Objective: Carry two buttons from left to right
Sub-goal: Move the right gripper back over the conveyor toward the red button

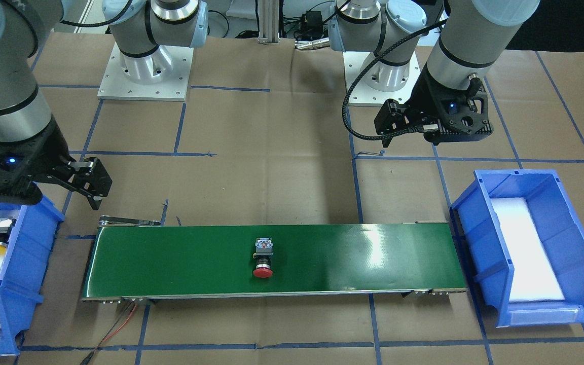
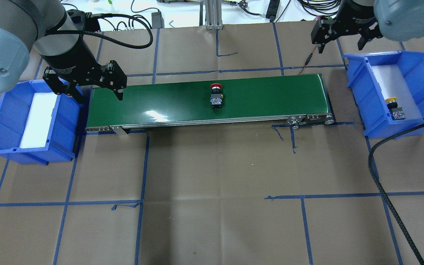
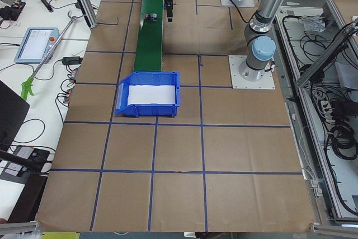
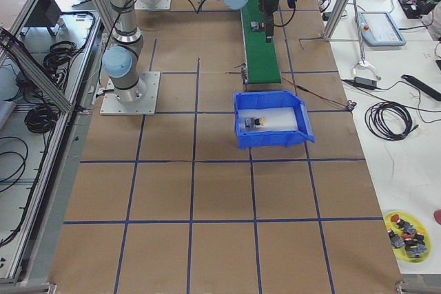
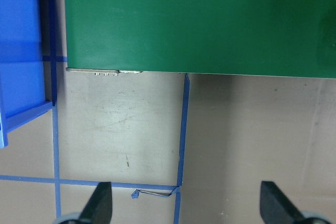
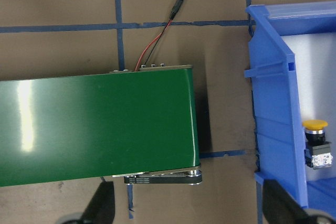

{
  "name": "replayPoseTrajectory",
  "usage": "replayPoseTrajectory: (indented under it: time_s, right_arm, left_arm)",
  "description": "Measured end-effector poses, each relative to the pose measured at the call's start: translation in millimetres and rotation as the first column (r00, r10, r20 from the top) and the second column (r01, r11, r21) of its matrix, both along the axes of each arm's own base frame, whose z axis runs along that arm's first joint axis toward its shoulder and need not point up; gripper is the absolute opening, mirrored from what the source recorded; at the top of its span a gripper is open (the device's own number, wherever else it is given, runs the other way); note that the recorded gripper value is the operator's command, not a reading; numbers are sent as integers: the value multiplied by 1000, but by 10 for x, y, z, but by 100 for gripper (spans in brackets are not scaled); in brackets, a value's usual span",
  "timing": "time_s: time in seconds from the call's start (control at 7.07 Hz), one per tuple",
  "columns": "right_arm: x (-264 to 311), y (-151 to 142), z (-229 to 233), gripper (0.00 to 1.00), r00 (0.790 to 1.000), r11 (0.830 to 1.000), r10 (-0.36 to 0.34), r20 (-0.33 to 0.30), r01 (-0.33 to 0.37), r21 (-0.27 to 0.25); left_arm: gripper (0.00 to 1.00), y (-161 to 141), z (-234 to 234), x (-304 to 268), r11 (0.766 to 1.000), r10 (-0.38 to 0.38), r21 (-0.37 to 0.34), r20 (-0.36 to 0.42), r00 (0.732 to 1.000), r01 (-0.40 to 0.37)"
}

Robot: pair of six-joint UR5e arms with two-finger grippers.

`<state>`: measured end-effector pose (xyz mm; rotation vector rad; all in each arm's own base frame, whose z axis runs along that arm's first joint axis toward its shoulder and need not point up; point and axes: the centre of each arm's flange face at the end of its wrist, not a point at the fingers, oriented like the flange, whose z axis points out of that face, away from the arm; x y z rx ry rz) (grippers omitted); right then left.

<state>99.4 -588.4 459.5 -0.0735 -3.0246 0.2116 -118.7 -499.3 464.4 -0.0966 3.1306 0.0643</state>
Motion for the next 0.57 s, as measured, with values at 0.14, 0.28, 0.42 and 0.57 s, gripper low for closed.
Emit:
replayPoseTrajectory:
  time_s: [0.14, 0.28, 0.42, 0.57]
  right_arm:
    - [103, 27, 7, 100, 1000, 1000, -5, 2, 5, -3]
    - [139, 41, 0, 100, 1000, 1000, -7, 4, 7, 4]
    - [152, 52, -12, 100, 1000, 1000, -8, 5, 8, 15]
    - [155, 56, -17, 100, 1000, 1000, -8, 5, 8, 20]
  left_arm:
    - [100, 0, -1, 0, 1000, 0, 1, 0, 1000, 0]
    - [100, 1, -4, 0, 1000, 0, 2, 0, 1000, 0]
    - [100, 4, -1, -1, 1000, -1, 1, 0, 1000, 1]
    - [100, 5, 1, -1, 1000, -1, 1, -1, 1000, 1]
